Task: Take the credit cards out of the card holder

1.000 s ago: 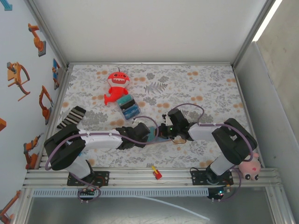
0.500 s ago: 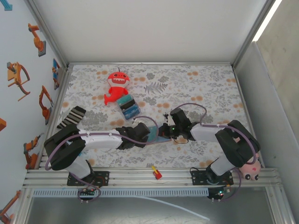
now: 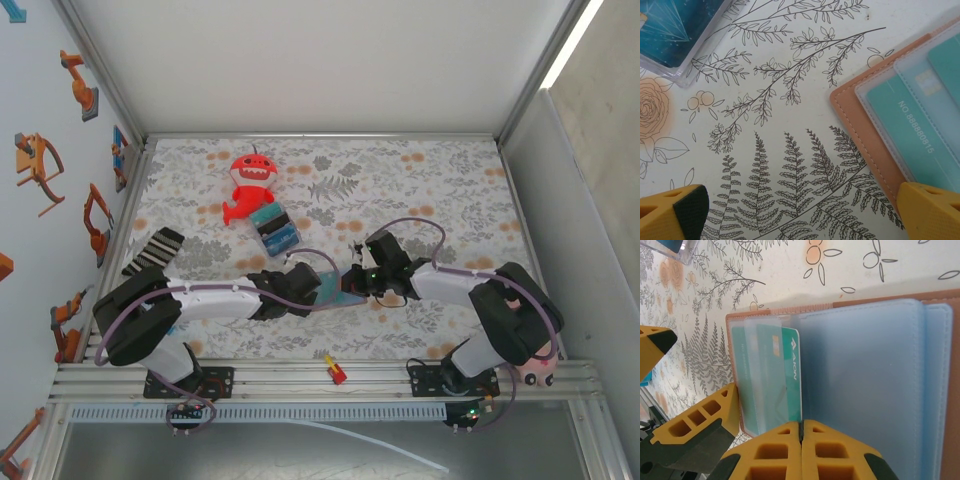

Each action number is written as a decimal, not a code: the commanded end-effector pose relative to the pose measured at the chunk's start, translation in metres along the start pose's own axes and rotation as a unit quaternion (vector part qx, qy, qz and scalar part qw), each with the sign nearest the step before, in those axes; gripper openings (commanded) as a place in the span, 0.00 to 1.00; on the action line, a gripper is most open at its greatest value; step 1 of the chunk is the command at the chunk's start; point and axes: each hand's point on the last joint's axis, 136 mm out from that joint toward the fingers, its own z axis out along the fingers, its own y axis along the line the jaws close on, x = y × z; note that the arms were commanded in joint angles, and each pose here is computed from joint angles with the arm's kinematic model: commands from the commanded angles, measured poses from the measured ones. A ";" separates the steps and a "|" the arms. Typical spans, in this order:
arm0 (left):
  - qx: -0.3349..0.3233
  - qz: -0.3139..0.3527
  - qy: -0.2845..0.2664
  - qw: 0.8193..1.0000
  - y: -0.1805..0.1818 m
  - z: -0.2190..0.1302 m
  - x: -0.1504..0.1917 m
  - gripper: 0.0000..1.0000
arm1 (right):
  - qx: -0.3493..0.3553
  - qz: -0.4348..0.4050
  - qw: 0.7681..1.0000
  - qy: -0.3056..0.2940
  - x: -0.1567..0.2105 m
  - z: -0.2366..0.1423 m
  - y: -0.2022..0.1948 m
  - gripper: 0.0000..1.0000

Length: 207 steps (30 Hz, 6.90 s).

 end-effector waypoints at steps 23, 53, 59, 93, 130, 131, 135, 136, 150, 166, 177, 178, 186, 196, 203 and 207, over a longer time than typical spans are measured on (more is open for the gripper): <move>0.014 0.032 -0.017 0.999 -0.020 0.011 -0.036 0.97 | -0.006 -0.007 1.000 -0.017 -0.008 -0.010 0.008 0.02; 0.012 0.034 0.007 0.999 -0.021 0.019 -0.023 0.97 | -0.089 -0.008 0.996 -0.032 -0.009 0.004 0.023 0.14; 0.003 0.036 0.006 0.999 -0.015 0.016 -0.022 0.97 | -0.056 -0.020 0.997 -0.039 -0.009 -0.005 0.017 0.06; 0.263 -0.017 -0.232 0.936 -0.004 -0.141 -0.110 0.92 | -0.115 -0.370 0.920 -0.060 0.003 -0.113 0.121 0.00; 0.437 0.109 -0.265 0.853 -0.041 -0.206 -0.092 0.00 | -0.120 -0.433 0.891 -0.059 -0.002 -0.122 0.143 0.49; 0.427 0.096 -0.281 0.854 -0.036 -0.208 -0.096 0.00 | -0.114 -0.425 0.895 -0.077 -0.008 -0.122 0.142 0.49; 0.391 0.024 -0.344 0.853 -0.011 -0.215 -0.108 0.00 | -0.135 -0.362 0.911 -0.146 -0.025 -0.127 0.149 0.51; 0.383 0.002 -0.358 0.851 -0.005 -0.217 -0.110 0.00 | -0.161 -0.350 0.909 -0.160 -0.025 -0.130 0.156 0.51; 0.426 -0.146 -0.430 0.783 0.015 -0.243 -0.132 0.00 | -0.327 -0.311 0.864 -0.224 -0.026 -0.155 0.203 0.51; 0.448 -0.161 -0.428 0.768 0.012 -0.246 -0.136 0.00 | -0.390 -0.349 0.827 -0.204 -0.012 -0.165 0.232 0.03; 0.339 -0.061 -0.404 0.847 0.043 -0.264 -0.123 0.41 | -0.339 -0.368 0.847 -0.178 -0.004 -0.156 0.217 0.00; 0.327 -0.044 -0.389 0.860 0.046 -0.266 -0.120 0.43 | -0.330 -0.373 0.850 -0.174 -0.002 -0.156 0.215 0.00; 0.324 0.053 -0.269 0.905 0.030 -0.258 -0.109 0.52 | -0.287 -0.399 0.861 -0.133 0.010 -0.152 0.203 0.00; 0.400 0.119 -0.204 0.886 0.000 -0.257 -0.124 0.45 | -0.299 -0.421 0.850 -0.102 0.022 -0.153 0.204 0.00; 0.457 0.114 -0.166 0.866 -0.007 -0.248 -0.126 0.40 | -0.308 -0.426 0.845 -0.095 0.027 -0.155 0.205 0.00; 0.473 0.127 -0.154 0.858 -0.012 -0.246 -0.123 0.40 | -0.310 -0.428 0.844 -0.092 0.029 -0.157 0.205 0.00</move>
